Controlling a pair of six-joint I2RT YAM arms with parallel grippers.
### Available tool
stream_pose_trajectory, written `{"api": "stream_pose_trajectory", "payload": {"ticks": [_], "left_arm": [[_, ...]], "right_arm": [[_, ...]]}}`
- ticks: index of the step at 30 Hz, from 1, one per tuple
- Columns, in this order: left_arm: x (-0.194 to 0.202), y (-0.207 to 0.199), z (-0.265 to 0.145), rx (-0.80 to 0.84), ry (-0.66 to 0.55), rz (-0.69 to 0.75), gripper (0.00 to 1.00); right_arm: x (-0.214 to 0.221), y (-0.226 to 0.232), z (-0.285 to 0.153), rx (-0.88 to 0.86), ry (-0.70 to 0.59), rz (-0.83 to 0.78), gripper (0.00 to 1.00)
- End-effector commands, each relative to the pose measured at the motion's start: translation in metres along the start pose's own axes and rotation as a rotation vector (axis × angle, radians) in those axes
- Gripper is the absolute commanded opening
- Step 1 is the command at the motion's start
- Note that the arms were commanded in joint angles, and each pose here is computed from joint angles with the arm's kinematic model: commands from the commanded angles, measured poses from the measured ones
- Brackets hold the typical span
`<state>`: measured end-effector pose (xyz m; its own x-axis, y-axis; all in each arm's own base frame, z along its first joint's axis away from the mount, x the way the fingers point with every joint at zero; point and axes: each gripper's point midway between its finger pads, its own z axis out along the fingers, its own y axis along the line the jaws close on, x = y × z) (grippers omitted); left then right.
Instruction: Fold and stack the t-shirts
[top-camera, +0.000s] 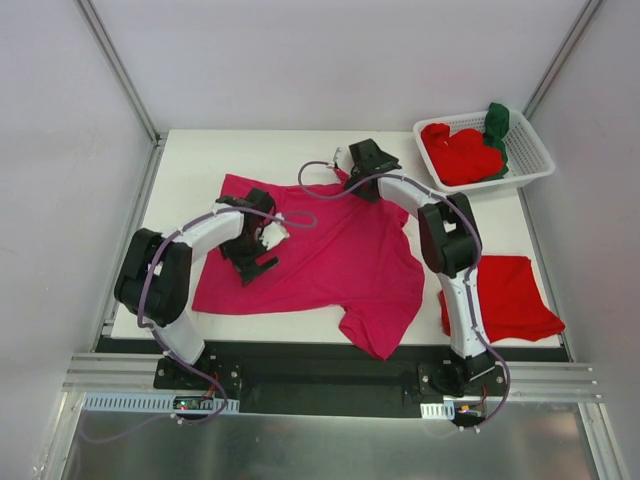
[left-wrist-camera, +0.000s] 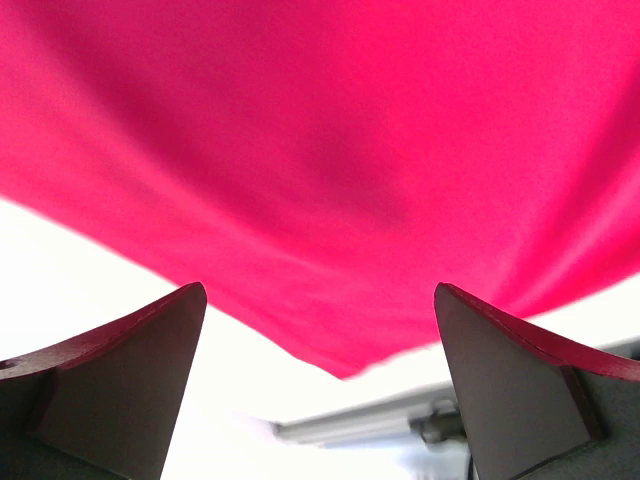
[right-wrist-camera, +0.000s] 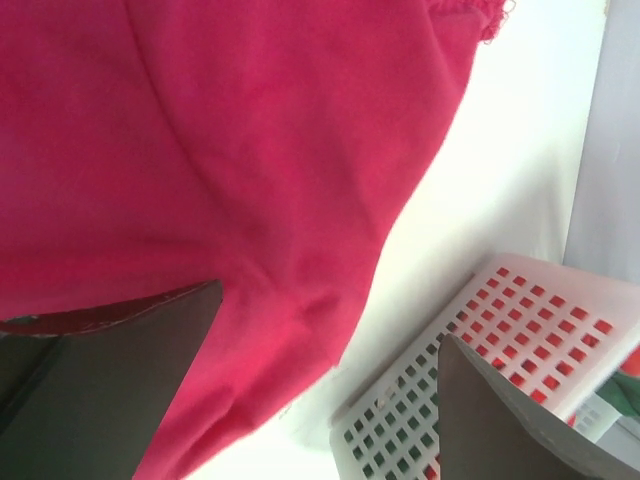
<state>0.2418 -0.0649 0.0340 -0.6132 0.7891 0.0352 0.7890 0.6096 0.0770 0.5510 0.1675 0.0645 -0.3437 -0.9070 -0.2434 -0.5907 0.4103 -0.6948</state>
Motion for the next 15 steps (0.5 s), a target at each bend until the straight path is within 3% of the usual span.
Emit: {"api": "stream_pose_trajectory", "payload": {"ticks": [1,6,15], "left_arm": [[-0.042,0.048,-0.041,-0.113,-0.146,-0.07,0.99],[-0.076,0.085,-0.073,-0.14,-0.282,-0.109,0.99],[-0.096,0.138,-0.041,-0.206,-0.413,0.01,0.99]], "right_arm": [[-0.023,-0.045,-0.05,0.034,-0.086,0.065,0.96],[-0.032,-0.054,-0.065,0.017,-0.122,0.106,0.96],[-0.051,-0.044,-0.096,-0.107,-0.26,0.193,0.96]]}}
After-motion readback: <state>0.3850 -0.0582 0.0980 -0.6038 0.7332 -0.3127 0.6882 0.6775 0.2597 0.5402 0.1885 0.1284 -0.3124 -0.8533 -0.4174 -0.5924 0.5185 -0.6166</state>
